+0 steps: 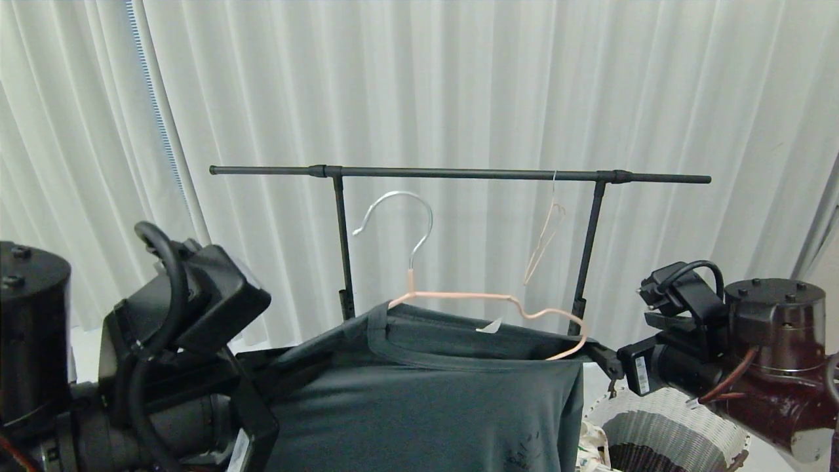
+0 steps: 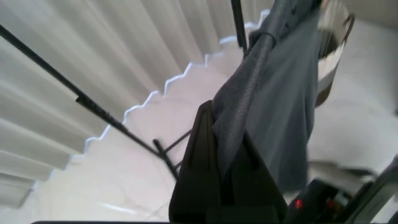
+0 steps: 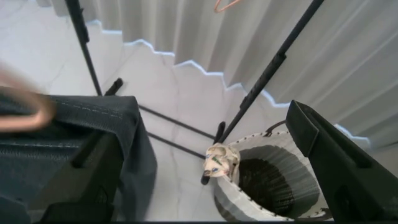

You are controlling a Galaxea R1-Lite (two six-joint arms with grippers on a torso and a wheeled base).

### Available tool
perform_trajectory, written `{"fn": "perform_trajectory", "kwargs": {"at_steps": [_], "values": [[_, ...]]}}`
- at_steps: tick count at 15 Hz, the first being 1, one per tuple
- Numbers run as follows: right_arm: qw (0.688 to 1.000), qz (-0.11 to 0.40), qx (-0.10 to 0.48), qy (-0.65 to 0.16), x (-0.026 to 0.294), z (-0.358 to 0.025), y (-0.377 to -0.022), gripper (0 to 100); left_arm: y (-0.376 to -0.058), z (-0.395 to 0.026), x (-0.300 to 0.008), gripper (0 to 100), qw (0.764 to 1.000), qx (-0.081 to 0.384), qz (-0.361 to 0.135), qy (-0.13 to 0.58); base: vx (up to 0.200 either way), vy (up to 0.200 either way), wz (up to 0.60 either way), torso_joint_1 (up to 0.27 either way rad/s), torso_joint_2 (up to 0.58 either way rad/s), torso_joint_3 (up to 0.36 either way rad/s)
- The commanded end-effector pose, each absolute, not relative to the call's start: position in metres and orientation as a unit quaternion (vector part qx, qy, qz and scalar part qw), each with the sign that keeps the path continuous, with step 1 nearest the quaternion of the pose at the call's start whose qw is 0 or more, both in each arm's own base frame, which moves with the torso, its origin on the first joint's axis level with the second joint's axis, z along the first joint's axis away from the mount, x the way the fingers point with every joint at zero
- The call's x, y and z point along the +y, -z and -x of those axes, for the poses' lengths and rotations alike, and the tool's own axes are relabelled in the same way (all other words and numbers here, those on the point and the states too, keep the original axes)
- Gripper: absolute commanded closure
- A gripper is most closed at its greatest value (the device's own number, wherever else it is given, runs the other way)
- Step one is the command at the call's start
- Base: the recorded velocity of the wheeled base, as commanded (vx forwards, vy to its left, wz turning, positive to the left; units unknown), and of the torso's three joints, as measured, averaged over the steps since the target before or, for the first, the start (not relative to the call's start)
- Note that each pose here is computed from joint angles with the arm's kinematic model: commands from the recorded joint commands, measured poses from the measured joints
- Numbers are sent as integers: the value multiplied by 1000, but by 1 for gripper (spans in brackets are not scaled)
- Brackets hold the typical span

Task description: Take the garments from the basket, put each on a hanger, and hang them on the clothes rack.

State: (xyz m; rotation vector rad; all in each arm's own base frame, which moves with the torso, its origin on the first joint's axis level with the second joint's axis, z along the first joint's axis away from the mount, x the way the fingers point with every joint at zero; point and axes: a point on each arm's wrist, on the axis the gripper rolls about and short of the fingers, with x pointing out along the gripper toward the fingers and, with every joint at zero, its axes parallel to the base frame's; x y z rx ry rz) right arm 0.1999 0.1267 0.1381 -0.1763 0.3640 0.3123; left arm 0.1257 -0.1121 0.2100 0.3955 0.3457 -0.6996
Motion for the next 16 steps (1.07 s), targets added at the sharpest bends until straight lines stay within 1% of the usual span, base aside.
{"fn": "perform_trajectory", "kwargs": {"at_steps": [1, 4, 6, 9, 10, 12, 14, 16], "values": [[970, 87, 171, -152, 125, -200, -143, 0, -196, -114, -101, 100, 901, 178, -202, 339, 0, 0, 0, 0, 0, 0], [970, 88, 165, -154, 125, -199, -146, 0, -190, -116, -96, 100, 904, 189, -209, 323, 0, 0, 0, 0, 0, 0], [972, 83, 148, -163, 124, -197, -156, 0, -183, -121, -94, 100, 895, 198, -243, 317, 0, 0, 0, 0, 0, 0], [963, 102, 141, -205, 117, -181, -170, 0, -178, -131, -101, 100, 890, 216, -252, 314, 0, 0, 0, 0, 0, 0], [957, 105, 139, -233, 116, -170, -175, 0, -179, -134, -103, 100, 890, 216, -250, 313, 0, 0, 0, 0, 0, 0], [939, 108, 140, -295, 119, -148, -181, 0, -182, -139, -107, 100, 899, 201, -236, 309, 0, 0, 0, 0, 0, 0], [913, 112, 139, -366, 130, -130, -182, 0, -184, -145, -114, 100, 908, 181, -215, 310, 0, 0, 0, 0, 0, 0], [890, 116, 133, -421, 144, -118, -183, 0, -183, -147, -116, 100, 909, 176, -213, 311, 0, 0, 0, 0, 0, 0]]}}
